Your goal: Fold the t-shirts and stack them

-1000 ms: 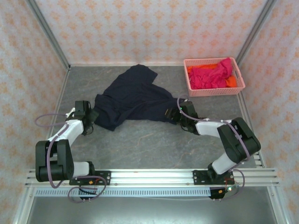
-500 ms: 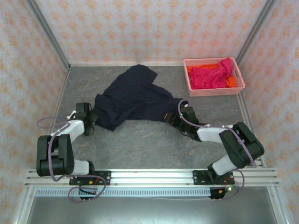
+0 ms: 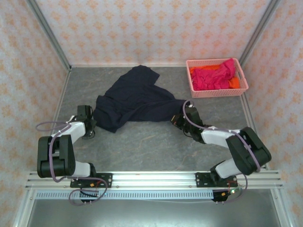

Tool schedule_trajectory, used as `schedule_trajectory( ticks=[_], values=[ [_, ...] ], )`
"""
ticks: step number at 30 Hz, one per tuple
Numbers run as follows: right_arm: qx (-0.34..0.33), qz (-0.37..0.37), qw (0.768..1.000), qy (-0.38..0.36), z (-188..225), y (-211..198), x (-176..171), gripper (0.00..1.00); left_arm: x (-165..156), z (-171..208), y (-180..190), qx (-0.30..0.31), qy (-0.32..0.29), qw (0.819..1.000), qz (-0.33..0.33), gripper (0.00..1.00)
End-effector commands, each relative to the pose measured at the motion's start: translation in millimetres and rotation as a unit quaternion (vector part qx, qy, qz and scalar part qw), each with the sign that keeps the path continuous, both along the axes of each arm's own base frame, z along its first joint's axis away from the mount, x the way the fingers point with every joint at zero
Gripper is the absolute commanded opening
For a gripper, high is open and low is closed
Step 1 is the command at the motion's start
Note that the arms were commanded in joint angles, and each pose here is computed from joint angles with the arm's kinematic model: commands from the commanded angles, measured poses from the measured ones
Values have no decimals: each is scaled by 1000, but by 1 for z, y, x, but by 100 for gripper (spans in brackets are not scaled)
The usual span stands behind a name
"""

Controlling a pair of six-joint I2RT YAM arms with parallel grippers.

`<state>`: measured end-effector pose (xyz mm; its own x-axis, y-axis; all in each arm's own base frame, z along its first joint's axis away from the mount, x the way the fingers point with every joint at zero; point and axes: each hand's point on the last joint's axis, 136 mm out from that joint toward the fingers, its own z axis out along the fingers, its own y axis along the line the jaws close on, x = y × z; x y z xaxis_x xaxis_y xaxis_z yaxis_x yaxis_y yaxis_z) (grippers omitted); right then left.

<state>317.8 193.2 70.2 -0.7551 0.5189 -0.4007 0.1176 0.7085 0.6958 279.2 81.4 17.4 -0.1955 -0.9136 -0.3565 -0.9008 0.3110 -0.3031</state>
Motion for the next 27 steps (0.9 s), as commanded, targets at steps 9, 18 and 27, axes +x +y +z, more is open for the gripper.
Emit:
schedule_trajectory(
  ticks=[9,18,27],
  values=[
    [-7,-15,1000,-19,21,-8,7,0,48,17,-33,-77,-106,991,-38,66],
    [-9,-17,1000,-21,25,-12,5,0,48,-12,-32,-86,-78,993,-25,39],
    [-8,-18,998,-61,66,-18,6,0,47,42,-14,-23,-123,992,-23,0]
  ],
)
